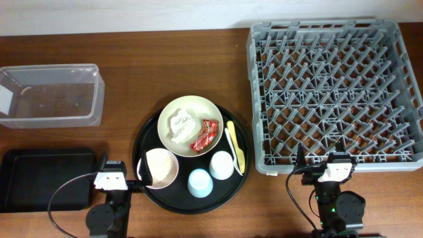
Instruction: Sort waste into correct bins and load items into the dishwasher rack
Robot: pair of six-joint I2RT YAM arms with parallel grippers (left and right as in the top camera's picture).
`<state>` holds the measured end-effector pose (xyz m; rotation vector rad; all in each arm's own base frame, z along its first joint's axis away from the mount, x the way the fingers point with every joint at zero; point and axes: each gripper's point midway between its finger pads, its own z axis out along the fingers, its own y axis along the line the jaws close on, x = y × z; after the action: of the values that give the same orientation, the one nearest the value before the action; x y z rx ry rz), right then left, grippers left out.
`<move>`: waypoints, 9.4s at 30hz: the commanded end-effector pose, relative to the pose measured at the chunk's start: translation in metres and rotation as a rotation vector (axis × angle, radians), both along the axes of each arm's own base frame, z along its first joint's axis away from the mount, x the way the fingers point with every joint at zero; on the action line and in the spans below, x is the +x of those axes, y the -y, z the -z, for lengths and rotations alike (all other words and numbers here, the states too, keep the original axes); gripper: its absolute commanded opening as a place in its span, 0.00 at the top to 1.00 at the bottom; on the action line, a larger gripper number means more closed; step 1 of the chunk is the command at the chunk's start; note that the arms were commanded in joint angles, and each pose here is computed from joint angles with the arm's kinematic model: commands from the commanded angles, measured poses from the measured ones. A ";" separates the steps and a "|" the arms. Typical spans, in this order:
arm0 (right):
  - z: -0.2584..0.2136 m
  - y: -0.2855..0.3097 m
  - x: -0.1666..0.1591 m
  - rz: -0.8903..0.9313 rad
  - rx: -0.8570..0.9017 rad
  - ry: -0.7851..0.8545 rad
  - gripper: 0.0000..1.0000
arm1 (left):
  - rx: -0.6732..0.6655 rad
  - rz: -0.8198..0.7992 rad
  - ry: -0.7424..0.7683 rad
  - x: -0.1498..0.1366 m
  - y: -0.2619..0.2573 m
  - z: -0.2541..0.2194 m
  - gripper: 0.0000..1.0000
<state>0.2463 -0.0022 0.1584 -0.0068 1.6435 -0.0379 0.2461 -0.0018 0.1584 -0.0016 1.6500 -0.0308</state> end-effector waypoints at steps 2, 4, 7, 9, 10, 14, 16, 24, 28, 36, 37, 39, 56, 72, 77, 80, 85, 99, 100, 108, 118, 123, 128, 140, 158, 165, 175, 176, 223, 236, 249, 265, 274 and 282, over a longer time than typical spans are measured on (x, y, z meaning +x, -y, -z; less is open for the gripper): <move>0.002 0.001 0.000 0.011 0.004 -0.004 0.02 | 0.018 0.015 0.007 0.000 0.002 0.001 0.01; 0.002 0.001 0.000 0.011 0.004 -0.004 0.02 | 0.018 0.015 0.007 0.000 0.002 0.001 0.01; 0.002 0.001 0.000 0.011 0.004 -0.004 0.02 | 0.018 0.015 0.007 0.000 0.002 0.000 0.00; 0.002 0.001 0.000 0.012 0.004 -0.004 0.02 | 0.018 0.016 0.007 0.000 0.002 0.001 0.01; 0.002 0.001 0.000 0.011 0.004 -0.004 0.02 | 0.017 0.019 0.007 0.000 0.003 0.000 0.01; 0.002 0.001 0.000 0.011 0.004 -0.004 0.02 | 0.002 0.253 0.111 -0.007 0.043 -0.031 0.01; 0.002 0.001 0.000 0.011 0.004 -0.004 0.02 | -0.044 0.257 0.169 -0.014 0.044 -0.063 0.01; 0.002 0.001 0.000 0.012 0.004 -0.004 0.02 | -0.028 0.295 0.379 -0.053 0.049 -0.230 0.01; 0.002 0.001 0.000 0.011 0.004 -0.004 0.02 | -0.041 0.300 0.294 -0.030 0.050 -0.313 0.01; 0.002 0.001 0.000 0.011 0.004 -0.004 0.02 | -0.146 0.292 -0.461 0.086 0.051 -0.279 0.01; 0.002 0.001 0.000 0.012 0.004 -0.004 0.02 | -0.163 0.299 -0.529 0.095 0.053 -0.264 0.01; 0.002 0.001 0.000 0.011 0.004 -0.004 0.02 | -0.216 0.339 -0.697 0.119 0.061 -0.217 0.01; 0.002 0.001 0.000 0.011 0.004 -0.004 0.02 | 0.001 0.072 -1.320 0.128 0.127 -0.023 0.01; 0.002 0.001 0.000 0.011 0.004 -0.004 0.02 | 0.009 0.076 -1.414 0.116 0.153 0.112 0.23; 0.002 0.001 0.000 0.011 0.004 -0.004 0.02 | 0.024 0.059 -1.382 0.120 0.149 0.122 0.24; 0.002 0.001 0.000 0.012 0.004 -0.004 0.02 | 0.024 0.058 -1.373 0.122 0.149 0.122 0.27; 0.002 0.001 0.000 0.012 0.004 -0.004 0.02 | 0.028 0.068 -1.355 0.122 0.153 0.131 0.28; 0.002 0.001 0.000 0.011 0.004 -0.004 0.02 | 0.057 0.040 -1.341 0.124 0.147 0.131 0.68; 0.002 0.001 0.000 0.012 0.004 -0.004 0.02 | 0.057 0.040 -1.342 0.124 0.147 0.131 0.72; 0.002 0.001 0.000 0.011 0.004 -0.004 0.02 | 0.055 0.042 -1.335 0.126 0.148 0.130 0.99; 0.002 0.001 0.000 0.011 0.004 -0.004 0.02 | -0.009 0.053 -1.099 0.184 0.155 -0.028 0.99; 0.002 0.001 0.000 0.011 0.004 -0.004 0.02 | -0.067 -0.204 -0.939 0.203 0.049 -0.123 0.99; 0.002 0.001 0.000 0.011 0.004 -0.004 0.02 | -0.180 -0.460 -0.912 0.195 -0.071 -0.139 0.99; 0.002 0.001 0.000 0.011 0.004 -0.004 0.02 | -0.356 -0.792 -1.020 0.170 -0.234 -0.069 0.99; 0.002 0.001 0.000 0.012 0.004 -0.004 0.02 | -0.309 -0.679 -1.135 0.239 -0.257 0.075 1.00; 0.002 0.001 0.000 0.011 0.004 -0.004 0.02 | -0.312 -0.687 -1.119 0.243 -0.264 0.083 0.98; 0.002 0.001 0.000 0.011 0.004 -0.004 0.02 | -0.348 -0.630 -1.014 0.258 -0.263 0.037 0.48; 0.002 0.001 0.000 0.011 0.004 -0.004 0.02 | -0.383 -0.571 -0.968 0.266 -0.253 0.015 0.47; 0.002 0.001 0.000 0.012 0.004 -0.004 0.02 | 0.033 0.149 -1.578 0.088 0.215 0.115 0.56; 0.002 0.001 0.000 0.011 0.004 -0.004 0.02 | -0.010 0.137 -1.534 0.095 0.219 0.134 0.58; 0.002 0.001 0.000 0.011 0.004 -0.004 0.02 | 0.053 0.094 -1.509 0.097 0.211 0.137 0.58; 0.002 0.001 0.000 0.011 0.004 -0.004 0.02 | 0.073 0.079 -1.494 0.099 0.207 0.139 0.82; 0.002 0.001 0.000 0.011 0.004 -0.004 0.02 | 0.131 0.056 -1.461 0.100 0.206 0.139 0.99; 0.002 0.001 0.000 0.011 0.004 -0.004 0.02 | 0.138 0.088 -1.394 0.124 0.204 0.104 0.99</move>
<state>0.2463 -0.0023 0.1585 -0.0054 1.6432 -0.0390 0.3471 -0.2068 0.0233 0.1556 3.1218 0.0489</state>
